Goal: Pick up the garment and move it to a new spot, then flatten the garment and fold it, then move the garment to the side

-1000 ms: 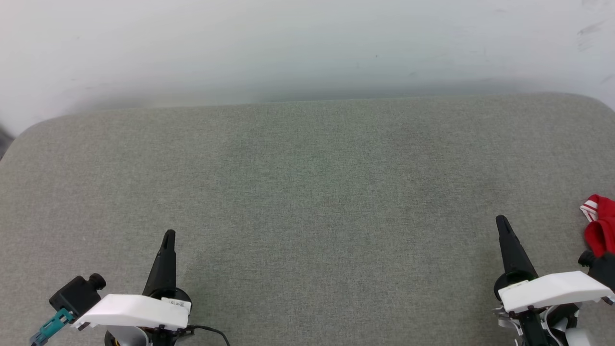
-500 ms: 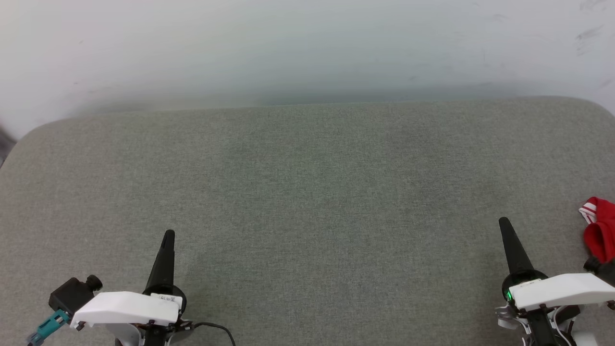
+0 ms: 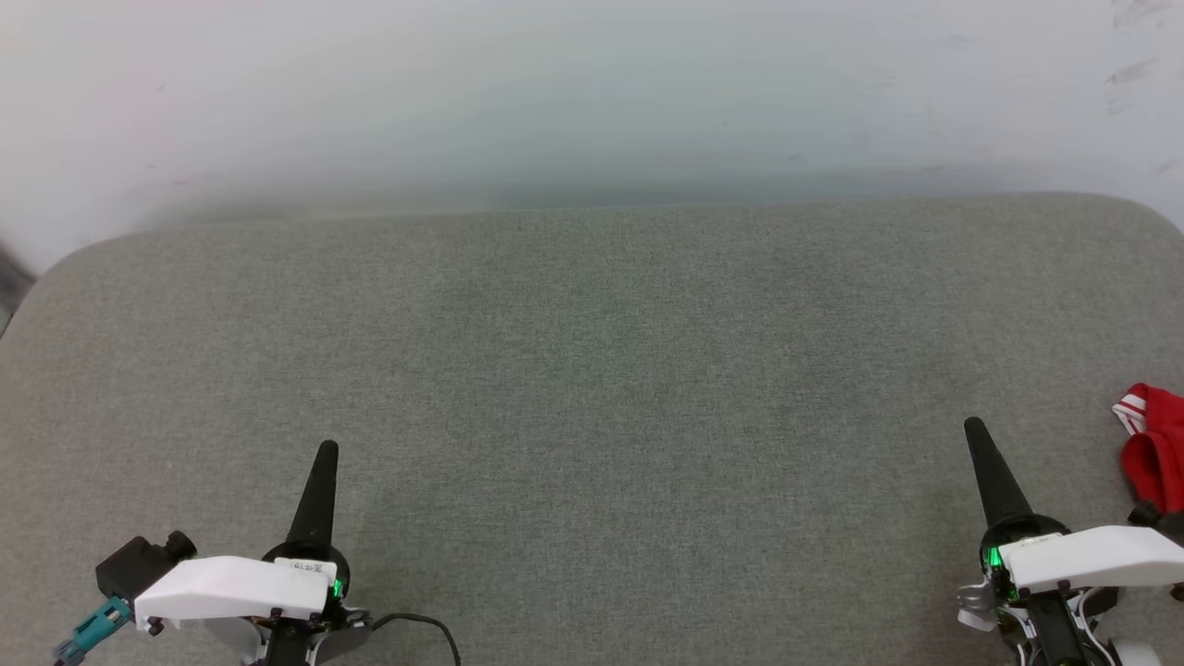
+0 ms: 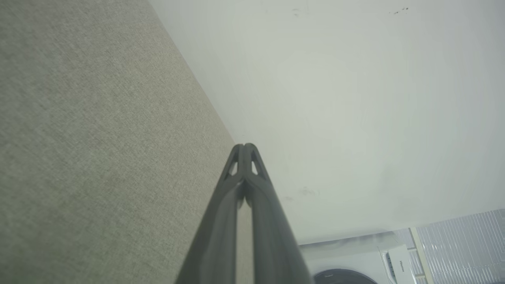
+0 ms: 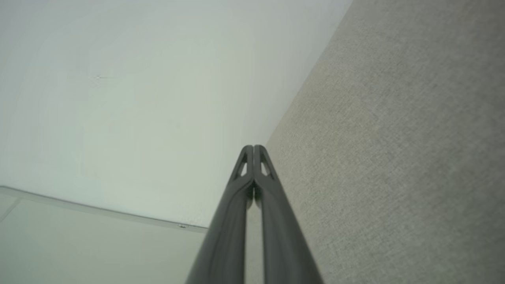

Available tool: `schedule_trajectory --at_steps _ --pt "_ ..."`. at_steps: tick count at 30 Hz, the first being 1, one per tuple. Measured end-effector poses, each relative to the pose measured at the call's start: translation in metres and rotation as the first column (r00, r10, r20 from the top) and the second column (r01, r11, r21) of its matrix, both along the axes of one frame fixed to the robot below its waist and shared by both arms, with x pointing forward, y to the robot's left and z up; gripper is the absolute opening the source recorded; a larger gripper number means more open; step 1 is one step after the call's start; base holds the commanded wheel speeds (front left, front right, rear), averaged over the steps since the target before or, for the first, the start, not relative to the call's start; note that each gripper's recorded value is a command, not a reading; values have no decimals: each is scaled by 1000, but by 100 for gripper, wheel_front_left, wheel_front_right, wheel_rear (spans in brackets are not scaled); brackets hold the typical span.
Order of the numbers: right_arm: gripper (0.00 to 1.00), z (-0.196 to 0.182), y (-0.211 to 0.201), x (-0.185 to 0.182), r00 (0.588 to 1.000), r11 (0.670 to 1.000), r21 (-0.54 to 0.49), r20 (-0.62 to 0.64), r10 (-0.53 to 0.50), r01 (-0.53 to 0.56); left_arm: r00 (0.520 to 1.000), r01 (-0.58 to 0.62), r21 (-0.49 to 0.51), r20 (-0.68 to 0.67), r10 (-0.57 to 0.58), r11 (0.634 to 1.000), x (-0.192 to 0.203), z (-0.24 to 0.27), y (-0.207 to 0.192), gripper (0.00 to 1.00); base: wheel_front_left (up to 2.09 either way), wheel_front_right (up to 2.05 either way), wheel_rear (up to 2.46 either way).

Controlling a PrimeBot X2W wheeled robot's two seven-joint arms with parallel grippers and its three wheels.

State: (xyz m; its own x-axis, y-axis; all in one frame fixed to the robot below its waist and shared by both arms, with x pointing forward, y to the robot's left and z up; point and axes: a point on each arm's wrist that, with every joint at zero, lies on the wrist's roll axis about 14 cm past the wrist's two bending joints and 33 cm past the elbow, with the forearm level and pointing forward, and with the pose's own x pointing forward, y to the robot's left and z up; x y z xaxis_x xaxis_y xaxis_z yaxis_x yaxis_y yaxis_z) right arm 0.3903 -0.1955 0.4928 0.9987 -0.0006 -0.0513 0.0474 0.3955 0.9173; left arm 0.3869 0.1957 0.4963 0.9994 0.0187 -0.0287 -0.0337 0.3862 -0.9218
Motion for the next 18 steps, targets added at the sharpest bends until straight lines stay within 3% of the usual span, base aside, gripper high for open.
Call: schedule_trajectory --at_steps 18 --pt "0 3 -2 -1 1000 987 160 8 -8 7 1000 2 -155 -6 -3 988 -1 -1 2 0 0 0 0"
